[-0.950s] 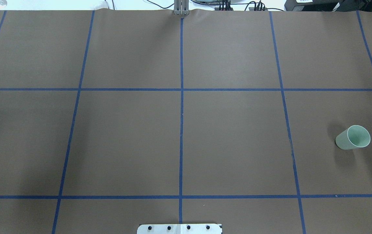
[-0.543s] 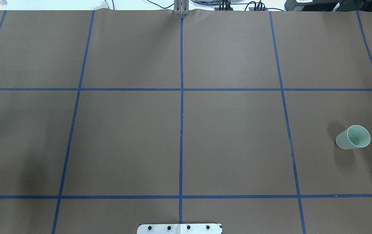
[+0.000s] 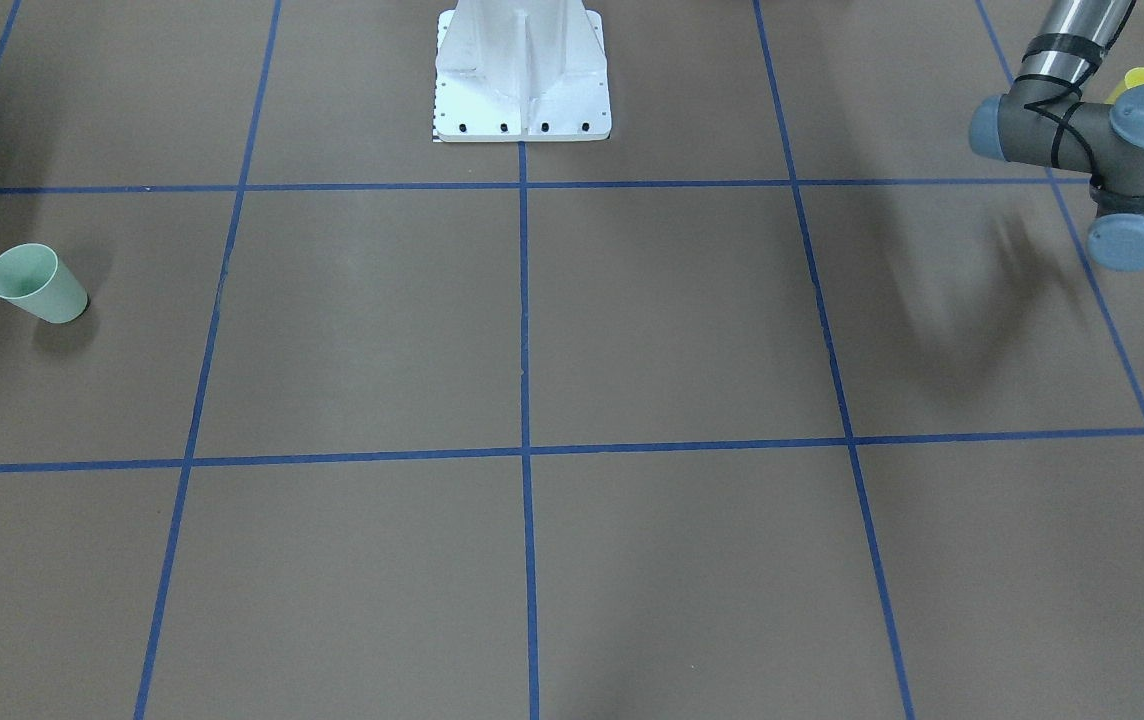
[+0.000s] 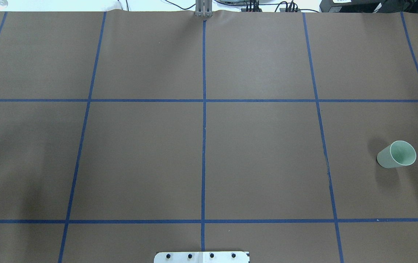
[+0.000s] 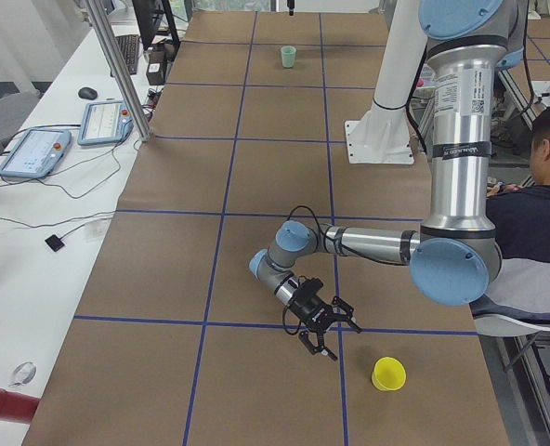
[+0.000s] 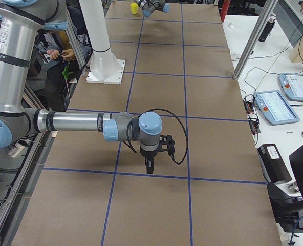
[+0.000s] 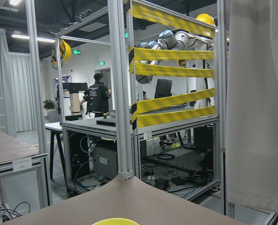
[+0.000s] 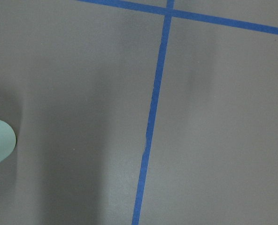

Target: Transfer and stack yellow cup on green cup

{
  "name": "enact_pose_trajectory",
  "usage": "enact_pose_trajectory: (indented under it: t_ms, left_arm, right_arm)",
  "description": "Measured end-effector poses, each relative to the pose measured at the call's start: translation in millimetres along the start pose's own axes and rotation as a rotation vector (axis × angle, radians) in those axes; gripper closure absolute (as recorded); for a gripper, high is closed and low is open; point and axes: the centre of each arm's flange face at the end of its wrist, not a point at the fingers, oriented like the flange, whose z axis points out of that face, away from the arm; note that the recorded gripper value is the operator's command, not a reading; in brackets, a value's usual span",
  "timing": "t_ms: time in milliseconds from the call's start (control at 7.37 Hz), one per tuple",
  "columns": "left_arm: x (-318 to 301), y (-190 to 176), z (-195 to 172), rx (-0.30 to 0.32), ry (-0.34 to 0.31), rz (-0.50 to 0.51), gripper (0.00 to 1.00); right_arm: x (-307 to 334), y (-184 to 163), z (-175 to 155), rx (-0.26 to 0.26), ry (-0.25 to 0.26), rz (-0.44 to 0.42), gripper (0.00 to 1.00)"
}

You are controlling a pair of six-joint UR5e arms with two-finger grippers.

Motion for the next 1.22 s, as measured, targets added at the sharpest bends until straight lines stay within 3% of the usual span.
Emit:
enact_pose_trajectory:
  t_ms: [543,1221]
  left_arm:
    - [-3,21,10,-0.065,-0.046,-0.009,0.0]
    - [-6,81,68,-0.048,-0.124,0.014,0.0]
  right_arm:
    - [-2,-3,-2,0.017,0.0,-0.017,0.0]
    - [-2,-3,-2,0.021,0.0,-0.021,0.0]
